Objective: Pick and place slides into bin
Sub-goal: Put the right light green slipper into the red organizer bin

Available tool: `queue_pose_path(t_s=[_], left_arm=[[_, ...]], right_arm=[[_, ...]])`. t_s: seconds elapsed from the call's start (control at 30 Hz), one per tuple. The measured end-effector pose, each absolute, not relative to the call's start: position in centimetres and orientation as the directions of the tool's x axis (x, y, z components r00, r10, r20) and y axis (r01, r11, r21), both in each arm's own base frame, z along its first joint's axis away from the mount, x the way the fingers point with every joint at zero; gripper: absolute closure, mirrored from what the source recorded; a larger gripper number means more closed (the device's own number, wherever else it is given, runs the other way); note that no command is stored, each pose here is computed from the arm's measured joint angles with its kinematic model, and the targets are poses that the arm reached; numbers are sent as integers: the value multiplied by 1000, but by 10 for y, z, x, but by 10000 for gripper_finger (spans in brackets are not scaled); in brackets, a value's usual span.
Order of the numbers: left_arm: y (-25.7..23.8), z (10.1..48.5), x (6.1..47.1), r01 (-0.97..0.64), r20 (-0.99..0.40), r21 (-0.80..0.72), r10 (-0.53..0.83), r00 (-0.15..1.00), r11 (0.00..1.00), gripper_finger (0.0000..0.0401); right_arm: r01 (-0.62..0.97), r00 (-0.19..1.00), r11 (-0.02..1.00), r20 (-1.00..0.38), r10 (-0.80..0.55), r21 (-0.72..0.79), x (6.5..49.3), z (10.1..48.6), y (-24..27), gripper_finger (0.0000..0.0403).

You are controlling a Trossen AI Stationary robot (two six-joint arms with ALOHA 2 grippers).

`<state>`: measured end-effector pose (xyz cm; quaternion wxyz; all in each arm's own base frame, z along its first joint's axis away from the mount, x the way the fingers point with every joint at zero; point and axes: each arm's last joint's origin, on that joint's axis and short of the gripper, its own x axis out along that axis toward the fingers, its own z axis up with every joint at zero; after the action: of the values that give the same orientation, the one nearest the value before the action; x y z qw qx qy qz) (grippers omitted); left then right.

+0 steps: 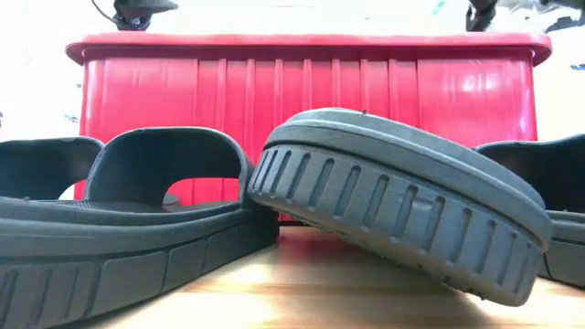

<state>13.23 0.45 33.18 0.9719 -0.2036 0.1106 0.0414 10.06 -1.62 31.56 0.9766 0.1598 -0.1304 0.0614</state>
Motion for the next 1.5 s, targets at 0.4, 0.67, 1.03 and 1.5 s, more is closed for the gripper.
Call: queue_pose_path(t_s=[0.4, 0.67, 1.03, 1.5], left_arm=[[4, 333, 129, -125, -224, -434, 27, 974, 892, 218], [4, 335, 124, -120, -204, -457, 27, 979, 882, 218], [3, 334, 122, -112, -216, -458, 12, 976, 882, 218], [3, 332, 122, -113, -233, -434, 10, 972, 894, 218]], right_arm=[[-28, 998, 995, -61, 33, 95, 107, 369, -19, 234], [43, 951, 988, -310, 5, 146, 104, 378, -18, 244], [-22, 923, 961, -365, 126, 277, 97, 386, 2, 291], [-8, 844, 920, -491, 216, 391, 117, 373, 48, 304]])
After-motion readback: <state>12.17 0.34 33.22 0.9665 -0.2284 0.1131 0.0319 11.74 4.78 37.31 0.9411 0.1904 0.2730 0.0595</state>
